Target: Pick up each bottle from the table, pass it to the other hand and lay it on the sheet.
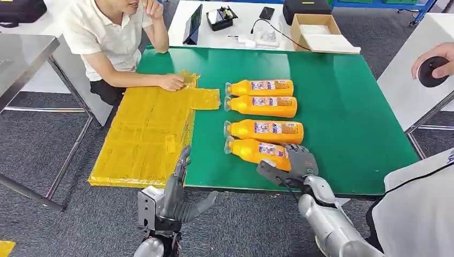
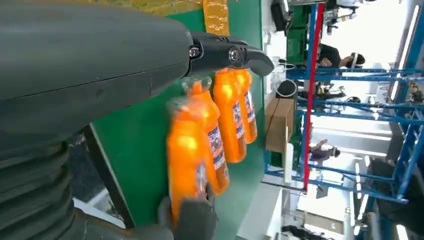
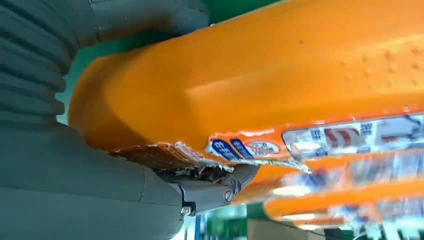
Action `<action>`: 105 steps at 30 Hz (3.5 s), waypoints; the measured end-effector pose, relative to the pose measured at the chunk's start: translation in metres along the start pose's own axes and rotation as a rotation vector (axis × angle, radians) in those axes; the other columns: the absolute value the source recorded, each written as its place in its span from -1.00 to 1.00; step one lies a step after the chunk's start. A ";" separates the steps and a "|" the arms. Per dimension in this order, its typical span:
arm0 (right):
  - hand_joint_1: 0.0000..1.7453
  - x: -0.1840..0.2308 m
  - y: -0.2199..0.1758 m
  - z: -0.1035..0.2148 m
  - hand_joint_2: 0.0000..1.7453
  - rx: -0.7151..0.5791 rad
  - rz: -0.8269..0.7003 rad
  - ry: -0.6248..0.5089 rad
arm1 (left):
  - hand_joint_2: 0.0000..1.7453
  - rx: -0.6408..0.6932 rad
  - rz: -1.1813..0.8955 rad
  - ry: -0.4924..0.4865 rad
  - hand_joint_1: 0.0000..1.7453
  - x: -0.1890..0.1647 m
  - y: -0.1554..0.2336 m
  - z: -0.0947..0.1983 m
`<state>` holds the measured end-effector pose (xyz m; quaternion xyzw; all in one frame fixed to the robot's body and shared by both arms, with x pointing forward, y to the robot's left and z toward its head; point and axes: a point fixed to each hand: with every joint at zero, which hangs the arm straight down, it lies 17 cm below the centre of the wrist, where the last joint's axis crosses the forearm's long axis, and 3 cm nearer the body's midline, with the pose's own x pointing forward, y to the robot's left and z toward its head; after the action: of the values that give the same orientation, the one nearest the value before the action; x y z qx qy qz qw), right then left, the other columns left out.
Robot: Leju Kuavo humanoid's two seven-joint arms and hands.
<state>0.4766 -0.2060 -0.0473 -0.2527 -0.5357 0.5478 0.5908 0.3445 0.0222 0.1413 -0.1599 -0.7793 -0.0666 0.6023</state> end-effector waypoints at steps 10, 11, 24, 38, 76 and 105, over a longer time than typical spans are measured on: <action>0.94 0.064 0.013 0.031 1.00 -0.063 -0.341 -0.203 | 1.00 0.112 0.161 0.093 -1.00 -0.016 0.024 0.010; 0.98 0.071 0.012 0.034 1.00 -0.068 -0.364 -0.216 | 1.00 0.127 0.177 0.101 -1.00 -0.017 0.027 0.011; 0.96 0.108 -0.006 0.052 1.00 -0.146 -0.463 -0.267 | 1.00 0.157 0.280 0.106 -1.00 -0.015 0.035 0.013; 0.98 0.172 -0.001 0.058 1.00 -0.114 -0.466 -0.389 | 1.00 0.053 0.340 0.081 -1.00 0.000 0.013 0.003; 0.98 0.260 -0.016 0.078 1.00 -0.159 -0.430 -0.632 | 1.00 0.039 0.468 0.202 -1.00 -0.027 0.005 -0.005; -0.02 0.294 0.015 0.088 1.00 -0.015 -0.503 -0.710 | 1.00 0.047 0.714 0.156 1.00 -0.015 0.010 -0.002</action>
<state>0.3399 0.0424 0.0706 0.0854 -0.7547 0.4357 0.4831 0.3533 0.0283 0.1268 -0.4023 -0.6275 0.1538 0.6487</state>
